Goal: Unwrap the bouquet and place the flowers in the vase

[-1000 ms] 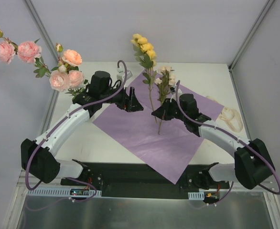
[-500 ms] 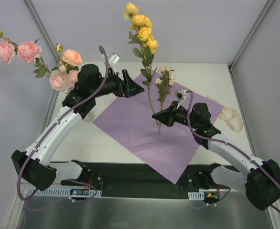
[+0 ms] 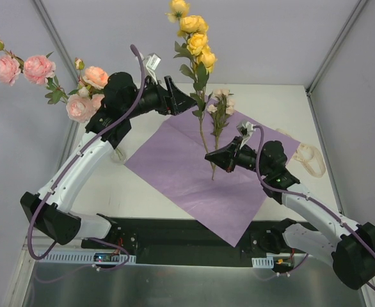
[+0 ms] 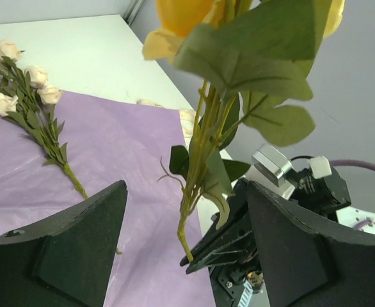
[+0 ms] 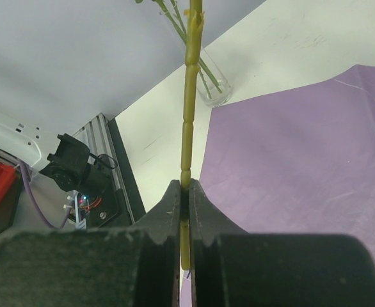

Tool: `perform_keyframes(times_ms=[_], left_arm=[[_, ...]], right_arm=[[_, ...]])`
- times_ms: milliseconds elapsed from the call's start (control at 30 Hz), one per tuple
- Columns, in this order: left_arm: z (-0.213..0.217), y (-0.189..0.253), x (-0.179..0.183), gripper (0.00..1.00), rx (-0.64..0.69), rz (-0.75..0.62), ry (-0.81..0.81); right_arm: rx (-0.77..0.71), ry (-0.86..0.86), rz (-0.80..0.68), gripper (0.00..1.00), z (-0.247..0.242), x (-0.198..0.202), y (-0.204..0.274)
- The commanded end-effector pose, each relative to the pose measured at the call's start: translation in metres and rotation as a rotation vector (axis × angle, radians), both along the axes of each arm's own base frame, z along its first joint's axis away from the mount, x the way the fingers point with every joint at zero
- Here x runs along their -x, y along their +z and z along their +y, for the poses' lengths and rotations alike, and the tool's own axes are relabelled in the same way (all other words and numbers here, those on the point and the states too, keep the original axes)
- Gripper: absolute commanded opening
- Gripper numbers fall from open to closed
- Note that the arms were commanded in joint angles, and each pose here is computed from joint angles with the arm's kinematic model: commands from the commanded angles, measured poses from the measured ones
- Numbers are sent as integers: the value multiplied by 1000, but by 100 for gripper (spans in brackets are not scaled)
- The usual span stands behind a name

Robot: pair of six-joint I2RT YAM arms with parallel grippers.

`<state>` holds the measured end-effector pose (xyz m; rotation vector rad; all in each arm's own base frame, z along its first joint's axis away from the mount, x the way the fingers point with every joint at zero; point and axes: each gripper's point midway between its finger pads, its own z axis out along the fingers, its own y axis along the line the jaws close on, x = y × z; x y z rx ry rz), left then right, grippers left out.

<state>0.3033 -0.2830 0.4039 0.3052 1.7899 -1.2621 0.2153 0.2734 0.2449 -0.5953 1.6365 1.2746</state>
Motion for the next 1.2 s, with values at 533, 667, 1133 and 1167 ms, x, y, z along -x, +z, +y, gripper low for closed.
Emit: perform_keyframes(times_ms=[533, 667, 1133, 1167], left_arm=[[-15, 27, -11, 48, -161, -213, 258], [-17, 25, -13, 42, -161, -201, 258], [-10, 39, 8, 0, -216, -357, 185], [-6, 42, 13, 0, -221, -381, 181]], right_arm=[[90, -109, -168, 1, -3, 0, 11], [90, -109, -165, 1, -3, 1, 11], [129, -88, -215, 59, -5, 10, 10], [126, -100, -219, 69, -7, 10, 12]])
